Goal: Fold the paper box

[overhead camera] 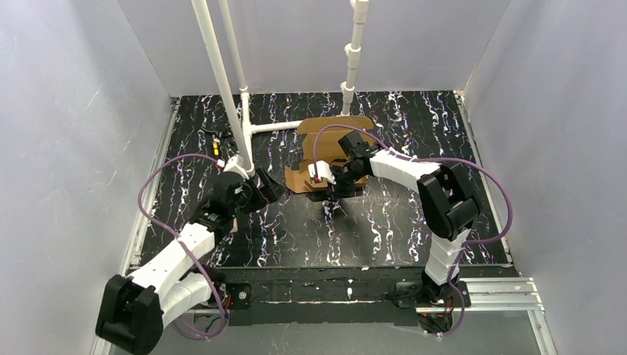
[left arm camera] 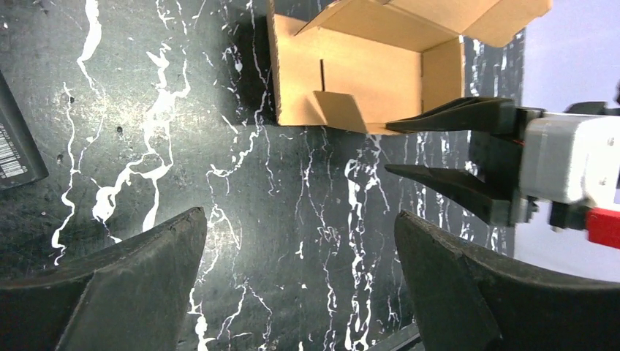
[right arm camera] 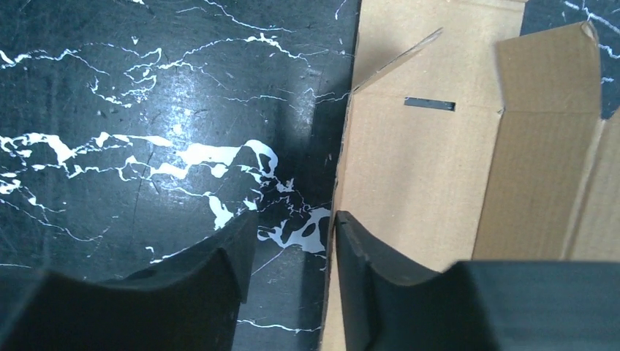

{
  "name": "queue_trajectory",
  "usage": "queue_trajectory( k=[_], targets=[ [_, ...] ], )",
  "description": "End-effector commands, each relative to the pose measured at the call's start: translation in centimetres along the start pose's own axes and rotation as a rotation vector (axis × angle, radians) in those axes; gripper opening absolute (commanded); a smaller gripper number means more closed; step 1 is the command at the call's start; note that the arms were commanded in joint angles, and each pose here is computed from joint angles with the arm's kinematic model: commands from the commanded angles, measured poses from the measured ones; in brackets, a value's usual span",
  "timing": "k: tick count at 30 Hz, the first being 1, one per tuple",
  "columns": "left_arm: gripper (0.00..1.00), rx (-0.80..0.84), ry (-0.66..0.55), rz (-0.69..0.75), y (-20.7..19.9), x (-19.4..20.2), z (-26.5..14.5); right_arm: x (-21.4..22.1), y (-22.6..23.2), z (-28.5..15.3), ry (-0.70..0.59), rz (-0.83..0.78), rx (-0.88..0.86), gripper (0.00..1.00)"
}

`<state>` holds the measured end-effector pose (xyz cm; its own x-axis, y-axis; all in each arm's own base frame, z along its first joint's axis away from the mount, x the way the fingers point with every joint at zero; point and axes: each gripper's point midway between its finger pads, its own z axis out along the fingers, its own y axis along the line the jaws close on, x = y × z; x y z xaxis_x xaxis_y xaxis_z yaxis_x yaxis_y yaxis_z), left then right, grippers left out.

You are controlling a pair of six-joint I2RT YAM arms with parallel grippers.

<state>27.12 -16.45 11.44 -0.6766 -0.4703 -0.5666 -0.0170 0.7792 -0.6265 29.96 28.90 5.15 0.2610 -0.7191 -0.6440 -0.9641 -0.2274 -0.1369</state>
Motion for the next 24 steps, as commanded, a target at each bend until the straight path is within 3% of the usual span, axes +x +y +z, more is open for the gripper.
queue_trajectory(
  k=[1, 6, 10, 24],
  targets=[
    [1.00, 0.082, -0.025, 0.014, -1.0, -0.2, -1.5, -0.9, -1.3, -0.6, 0.000, -0.055, 0.048, 0.46],
    [0.99, 0.252, 0.014, 0.073, -4.1, 0.3, -3.2, -0.6, -0.3, -0.6, -0.002, -0.047, 0.048, 0.19],
    [0.94, 0.315, 0.036, 0.042, -5.3, 0.7, -4.2, -1.3, 1.6, -1.1, -0.044, -0.025, 0.025, 0.01],
    [0.84, 0.414, 0.099, -0.112, -7.5, 2.1, -4.4, -2.4, 11.0, -2.2, -0.161, -0.020, -0.085, 0.01]
  ],
)
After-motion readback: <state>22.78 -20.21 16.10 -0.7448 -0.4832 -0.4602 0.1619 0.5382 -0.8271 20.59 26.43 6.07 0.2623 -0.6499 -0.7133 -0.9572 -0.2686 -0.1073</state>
